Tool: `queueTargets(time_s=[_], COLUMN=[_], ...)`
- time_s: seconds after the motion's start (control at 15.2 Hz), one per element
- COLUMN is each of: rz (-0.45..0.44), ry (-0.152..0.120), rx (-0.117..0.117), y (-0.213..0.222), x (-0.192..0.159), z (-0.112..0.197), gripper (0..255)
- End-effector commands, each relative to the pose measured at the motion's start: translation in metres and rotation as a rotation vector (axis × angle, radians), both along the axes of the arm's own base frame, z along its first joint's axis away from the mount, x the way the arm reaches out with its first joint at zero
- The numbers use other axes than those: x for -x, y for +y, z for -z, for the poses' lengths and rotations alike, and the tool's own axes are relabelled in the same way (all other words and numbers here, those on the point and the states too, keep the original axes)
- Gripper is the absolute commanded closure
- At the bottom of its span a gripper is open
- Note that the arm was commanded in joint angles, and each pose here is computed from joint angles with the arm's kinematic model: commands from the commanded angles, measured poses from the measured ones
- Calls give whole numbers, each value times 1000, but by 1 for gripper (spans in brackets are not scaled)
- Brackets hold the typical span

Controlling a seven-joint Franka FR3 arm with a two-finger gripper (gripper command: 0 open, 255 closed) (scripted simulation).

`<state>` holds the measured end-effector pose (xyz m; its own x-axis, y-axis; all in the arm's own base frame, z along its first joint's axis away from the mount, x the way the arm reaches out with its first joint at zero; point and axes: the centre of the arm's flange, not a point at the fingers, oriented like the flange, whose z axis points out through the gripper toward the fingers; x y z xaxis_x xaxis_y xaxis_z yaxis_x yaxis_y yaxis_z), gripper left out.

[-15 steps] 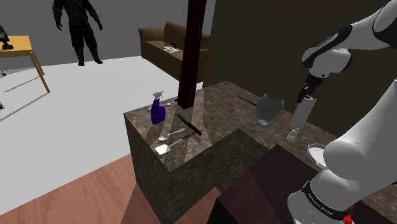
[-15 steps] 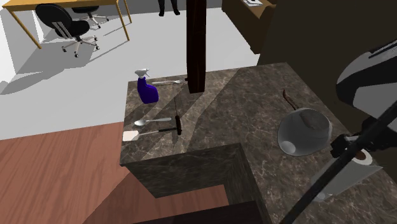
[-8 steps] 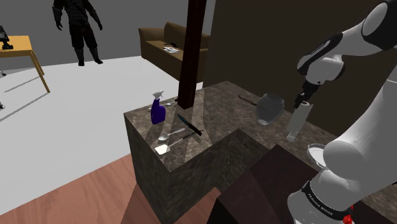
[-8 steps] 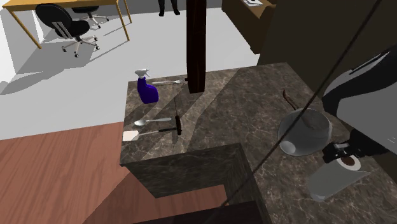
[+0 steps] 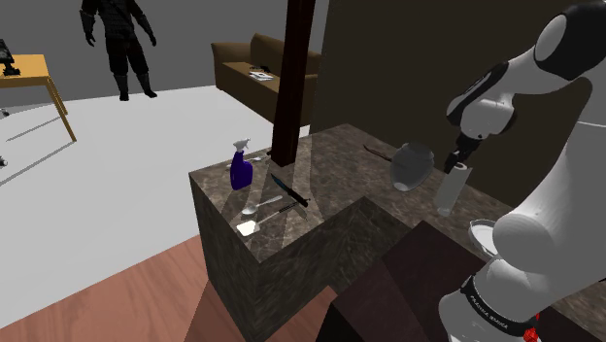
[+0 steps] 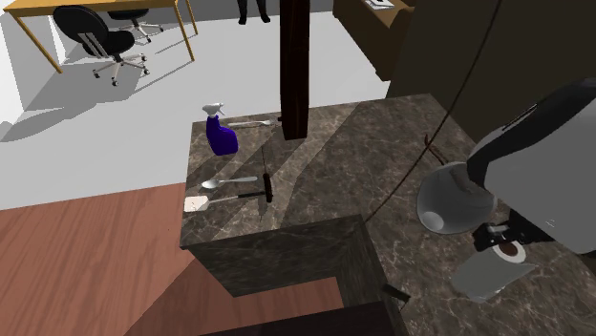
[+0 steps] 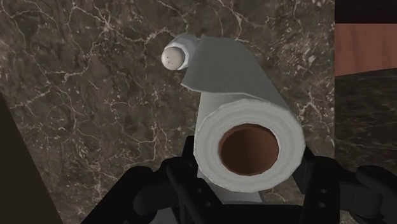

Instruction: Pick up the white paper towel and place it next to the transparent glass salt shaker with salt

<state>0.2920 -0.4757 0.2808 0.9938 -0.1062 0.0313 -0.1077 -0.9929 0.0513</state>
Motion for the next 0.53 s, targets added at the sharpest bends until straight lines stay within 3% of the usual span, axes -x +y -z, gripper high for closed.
queueTargets(time_s=[0.0, 0.46], rz=[0, 0], ry=[0, 0], rx=[0, 0], y=[1, 1], x=[0, 0], z=[12, 49], gripper=[255, 255])
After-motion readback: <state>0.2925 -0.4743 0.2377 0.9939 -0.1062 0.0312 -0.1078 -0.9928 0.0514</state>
